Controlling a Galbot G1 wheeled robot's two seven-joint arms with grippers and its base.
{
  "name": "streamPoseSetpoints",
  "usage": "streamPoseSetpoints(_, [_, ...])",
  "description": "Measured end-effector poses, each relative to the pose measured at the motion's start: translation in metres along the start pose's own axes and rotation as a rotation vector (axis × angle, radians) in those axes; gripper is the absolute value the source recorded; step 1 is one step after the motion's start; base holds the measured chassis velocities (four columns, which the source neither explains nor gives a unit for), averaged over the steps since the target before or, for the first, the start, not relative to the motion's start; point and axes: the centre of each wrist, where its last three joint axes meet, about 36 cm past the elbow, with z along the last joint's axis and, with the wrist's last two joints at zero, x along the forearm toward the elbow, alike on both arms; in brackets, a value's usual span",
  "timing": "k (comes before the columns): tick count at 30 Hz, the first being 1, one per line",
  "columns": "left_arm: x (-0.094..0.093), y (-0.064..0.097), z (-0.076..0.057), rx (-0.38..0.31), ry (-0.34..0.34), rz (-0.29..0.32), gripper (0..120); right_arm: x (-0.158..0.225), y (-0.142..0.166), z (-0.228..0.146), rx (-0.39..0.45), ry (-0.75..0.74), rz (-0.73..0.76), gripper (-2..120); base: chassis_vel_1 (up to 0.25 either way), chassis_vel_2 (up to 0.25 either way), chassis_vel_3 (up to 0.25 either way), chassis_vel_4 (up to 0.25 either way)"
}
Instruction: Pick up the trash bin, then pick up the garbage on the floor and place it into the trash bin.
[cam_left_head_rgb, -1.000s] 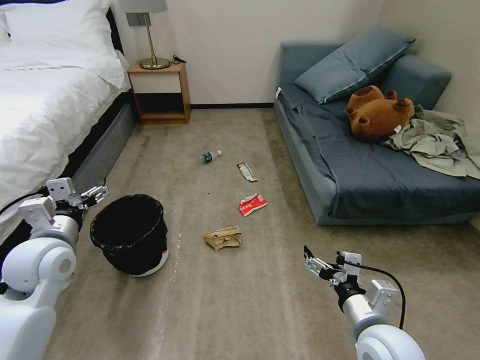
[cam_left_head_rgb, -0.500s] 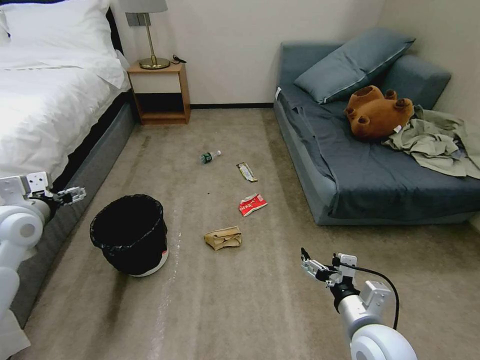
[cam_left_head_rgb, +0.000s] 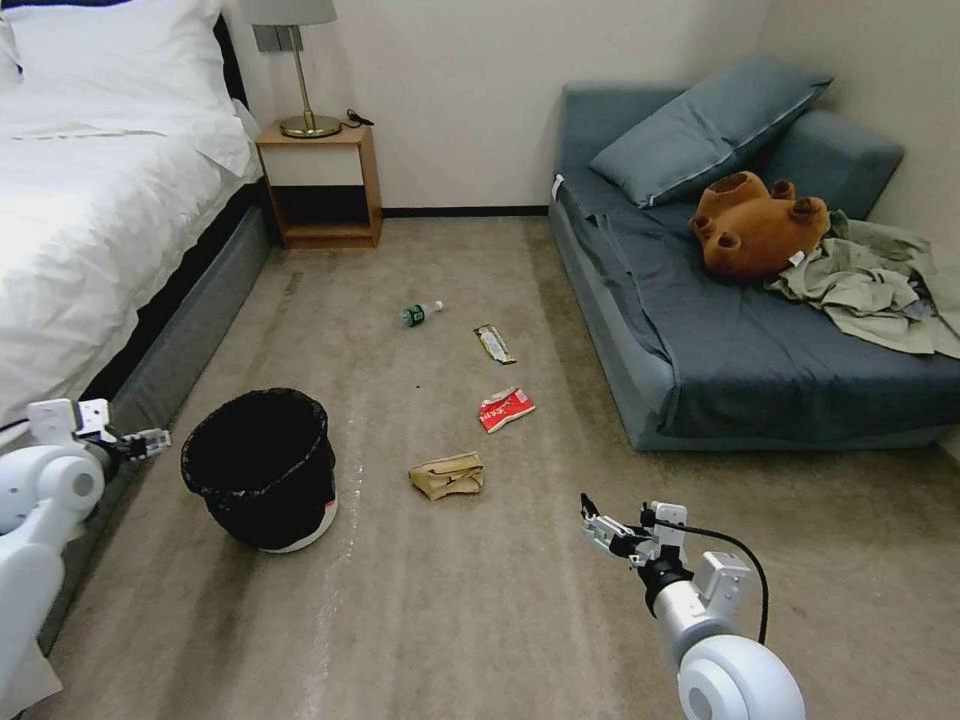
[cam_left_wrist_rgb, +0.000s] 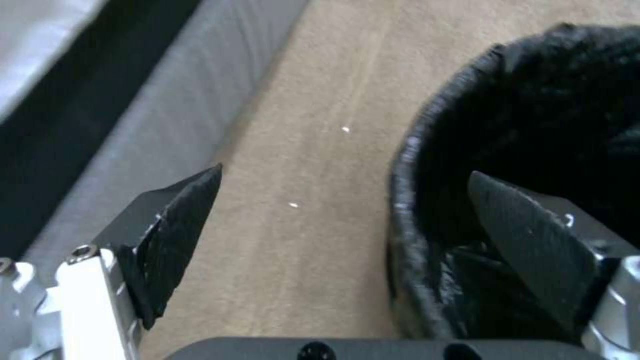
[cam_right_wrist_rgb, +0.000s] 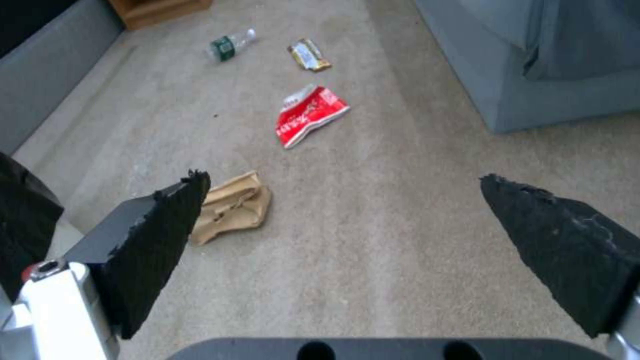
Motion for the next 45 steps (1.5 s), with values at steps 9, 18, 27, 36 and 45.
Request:
streamPoseSetpoints(9, [-0.036, -0.036, 0.018, -0.037, 0.043, 0.024, 98, -0.003, 0.0, 0.007, -0.003, 0.01, 0.007, 100, 0.0, 0.0, 0.0, 0.0])
streamPoseSetpoints(18, [-0.067, -0.046, 0.035, -0.027, 0.083, -0.012, 98, -0.009, -0.001, 0.01, 0.004, 0.018, 0.002, 100, 0.0, 0.0, 0.0, 0.0])
streamPoseSetpoints(27, [-0.083, -0.06, 0.046, -0.028, 0.107, -0.015, 97, -0.014, 0.002, 0.013, 0.006, 0.024, -0.011, 100, 0.0, 0.0, 0.0, 0.0])
streamPoseSetpoints(36, [-0.096, -0.076, 0.048, -0.032, 0.113, -0.012, 78, -0.019, 0.002, 0.019, 0.006, 0.034, -0.015, 100, 0.0, 0.0, 0.0, 0.0])
streamPoseSetpoints(45, [-0.1, -0.074, 0.05, -0.038, 0.088, -0.014, 43, -0.023, 0.002, 0.018, 0.002, 0.031, -0.019, 100, 0.0, 0.0, 0.0, 0.0])
